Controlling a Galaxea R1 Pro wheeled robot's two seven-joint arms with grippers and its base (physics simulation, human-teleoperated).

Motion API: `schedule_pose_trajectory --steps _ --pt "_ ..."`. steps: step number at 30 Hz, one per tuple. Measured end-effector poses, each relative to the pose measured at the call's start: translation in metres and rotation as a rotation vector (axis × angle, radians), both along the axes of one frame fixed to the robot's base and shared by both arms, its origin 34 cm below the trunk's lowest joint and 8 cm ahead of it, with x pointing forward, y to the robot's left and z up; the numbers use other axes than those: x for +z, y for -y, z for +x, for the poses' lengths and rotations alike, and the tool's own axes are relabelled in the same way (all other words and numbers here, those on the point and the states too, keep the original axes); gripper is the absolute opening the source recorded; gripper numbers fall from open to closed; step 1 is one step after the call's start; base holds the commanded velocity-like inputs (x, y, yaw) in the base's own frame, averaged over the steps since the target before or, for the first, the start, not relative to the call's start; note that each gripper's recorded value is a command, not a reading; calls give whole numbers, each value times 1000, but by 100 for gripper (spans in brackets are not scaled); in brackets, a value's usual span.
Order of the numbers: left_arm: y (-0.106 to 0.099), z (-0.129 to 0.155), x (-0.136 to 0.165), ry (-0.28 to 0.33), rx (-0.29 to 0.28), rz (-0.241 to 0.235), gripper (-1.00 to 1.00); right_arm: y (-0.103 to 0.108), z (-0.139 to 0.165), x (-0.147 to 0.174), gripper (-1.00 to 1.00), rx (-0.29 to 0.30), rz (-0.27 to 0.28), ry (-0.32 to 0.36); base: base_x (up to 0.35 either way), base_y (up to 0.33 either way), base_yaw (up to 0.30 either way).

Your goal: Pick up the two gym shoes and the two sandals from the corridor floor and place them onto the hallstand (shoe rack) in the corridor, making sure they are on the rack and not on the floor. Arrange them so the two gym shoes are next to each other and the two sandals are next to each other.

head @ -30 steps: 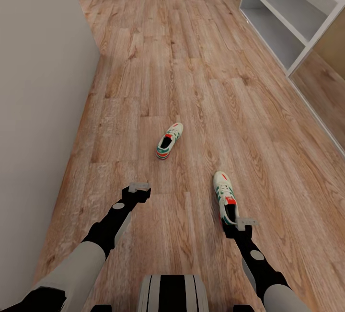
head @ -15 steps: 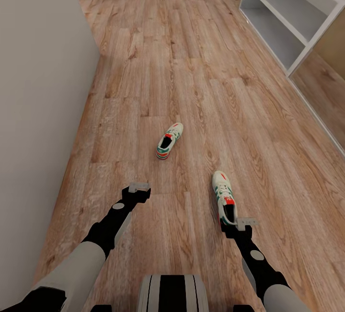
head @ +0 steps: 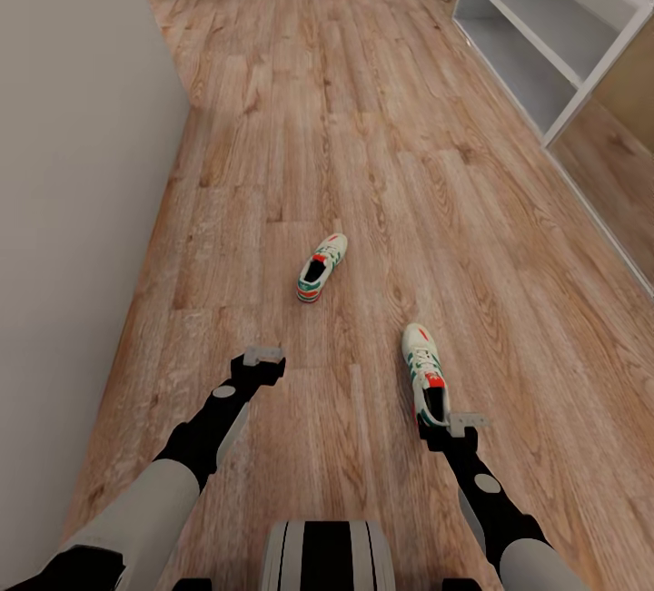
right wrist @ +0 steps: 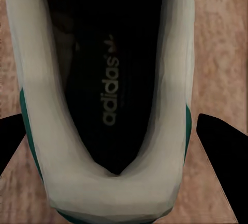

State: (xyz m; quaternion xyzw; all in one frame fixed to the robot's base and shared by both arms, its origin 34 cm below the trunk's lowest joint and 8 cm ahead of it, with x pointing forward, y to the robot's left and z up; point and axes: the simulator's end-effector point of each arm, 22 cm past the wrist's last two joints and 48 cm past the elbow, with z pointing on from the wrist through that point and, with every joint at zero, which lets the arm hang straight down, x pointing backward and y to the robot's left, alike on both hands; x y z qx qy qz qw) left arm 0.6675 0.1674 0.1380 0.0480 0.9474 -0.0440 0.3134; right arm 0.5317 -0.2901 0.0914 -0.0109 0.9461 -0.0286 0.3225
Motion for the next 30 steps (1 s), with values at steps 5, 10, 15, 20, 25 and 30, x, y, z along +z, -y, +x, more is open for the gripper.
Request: schedule_pose_trajectory --steps 5,10,15,20,25,30 --pt "0 6 12 19 0 0 100 0 8 10 -100 0 0 20 0 0 0" --pt "0 5 17 22 -1 1 100 -1 13 15 -100 2 1 31 0 0 0" --pt "-1 -8 14 36 0 -1 100 0 15 18 -100 1 1 36 0 0 0" --pt "-1 0 28 72 1 -2 100 0 22 28 -100 2 0 57 0 0 0" --pt "-1 4 38 90 1 -2 100 0 30 38 -100 2 0 77 0 0 0" --pt "-1 -6 42 88 2 -3 100 1 38 49 -100 0 -1 100 0 0 0"
